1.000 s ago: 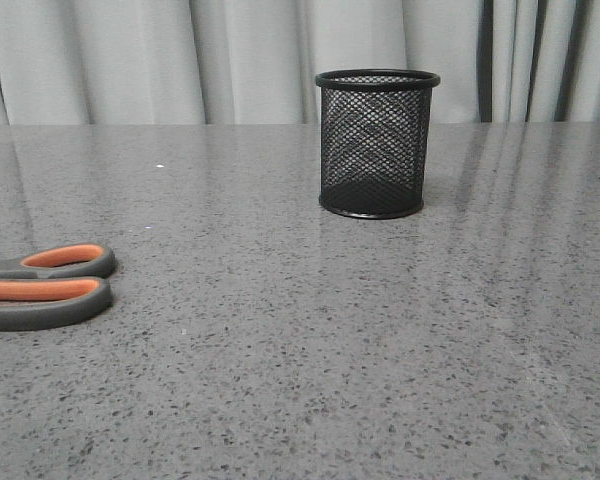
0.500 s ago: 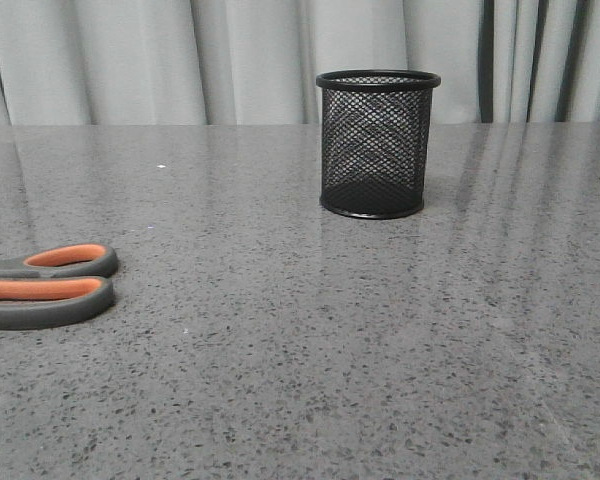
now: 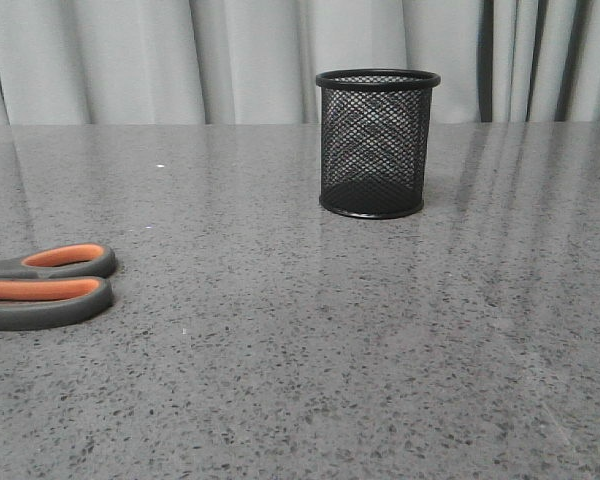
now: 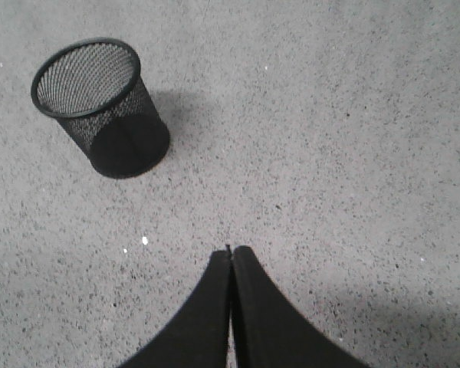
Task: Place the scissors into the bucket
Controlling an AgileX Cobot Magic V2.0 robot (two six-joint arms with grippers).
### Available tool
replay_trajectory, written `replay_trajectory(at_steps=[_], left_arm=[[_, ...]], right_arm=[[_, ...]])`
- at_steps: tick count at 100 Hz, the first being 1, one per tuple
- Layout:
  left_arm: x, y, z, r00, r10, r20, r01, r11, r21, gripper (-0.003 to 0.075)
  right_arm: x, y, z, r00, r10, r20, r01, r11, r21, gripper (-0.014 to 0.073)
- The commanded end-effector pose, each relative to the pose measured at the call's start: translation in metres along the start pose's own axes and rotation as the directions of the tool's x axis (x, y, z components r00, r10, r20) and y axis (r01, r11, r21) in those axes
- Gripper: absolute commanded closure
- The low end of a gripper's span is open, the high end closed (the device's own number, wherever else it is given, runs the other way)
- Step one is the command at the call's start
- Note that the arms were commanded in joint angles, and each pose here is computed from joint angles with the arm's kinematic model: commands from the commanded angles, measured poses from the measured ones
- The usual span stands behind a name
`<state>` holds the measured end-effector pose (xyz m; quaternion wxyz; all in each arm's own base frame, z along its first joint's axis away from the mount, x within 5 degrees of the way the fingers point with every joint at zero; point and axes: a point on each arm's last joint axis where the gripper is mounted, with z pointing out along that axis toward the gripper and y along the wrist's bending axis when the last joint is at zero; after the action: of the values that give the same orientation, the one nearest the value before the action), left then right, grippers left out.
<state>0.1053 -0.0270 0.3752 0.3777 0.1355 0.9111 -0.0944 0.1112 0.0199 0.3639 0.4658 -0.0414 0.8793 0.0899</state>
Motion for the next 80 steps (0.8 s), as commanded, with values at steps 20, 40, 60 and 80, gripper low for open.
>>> replay_trajectory(at_steps=[20,40,60,80], left_arm=[[-0.011,-0.008,0.006,0.989,0.144,-0.012,-0.141,0.982,0.127,0.0364],[-0.015,-0.010,0.018,0.976,0.214,-0.038,-0.202,0.958,0.206,0.0314],[-0.028,-0.011,0.039,0.905,0.407,-0.121,-0.359,0.886,0.292,0.0320],[-0.049,-0.015,0.070,0.685,0.717,-0.131,-0.643,0.679,0.355,0.0320]], right_arm=[[-0.010,0.001,-0.002,0.999,-0.032,0.027,0.032,0.999,-0.005,0.0188],[-0.010,0.001,-0.002,0.999,-0.032,0.031,0.032,0.999,-0.004,0.0163],[-0.011,0.002,-0.002,0.999,-0.037,0.033,0.037,0.999,-0.011,0.0163],[-0.010,0.008,0.002,0.998,-0.063,0.017,0.064,0.997,-0.050,0.0163]])
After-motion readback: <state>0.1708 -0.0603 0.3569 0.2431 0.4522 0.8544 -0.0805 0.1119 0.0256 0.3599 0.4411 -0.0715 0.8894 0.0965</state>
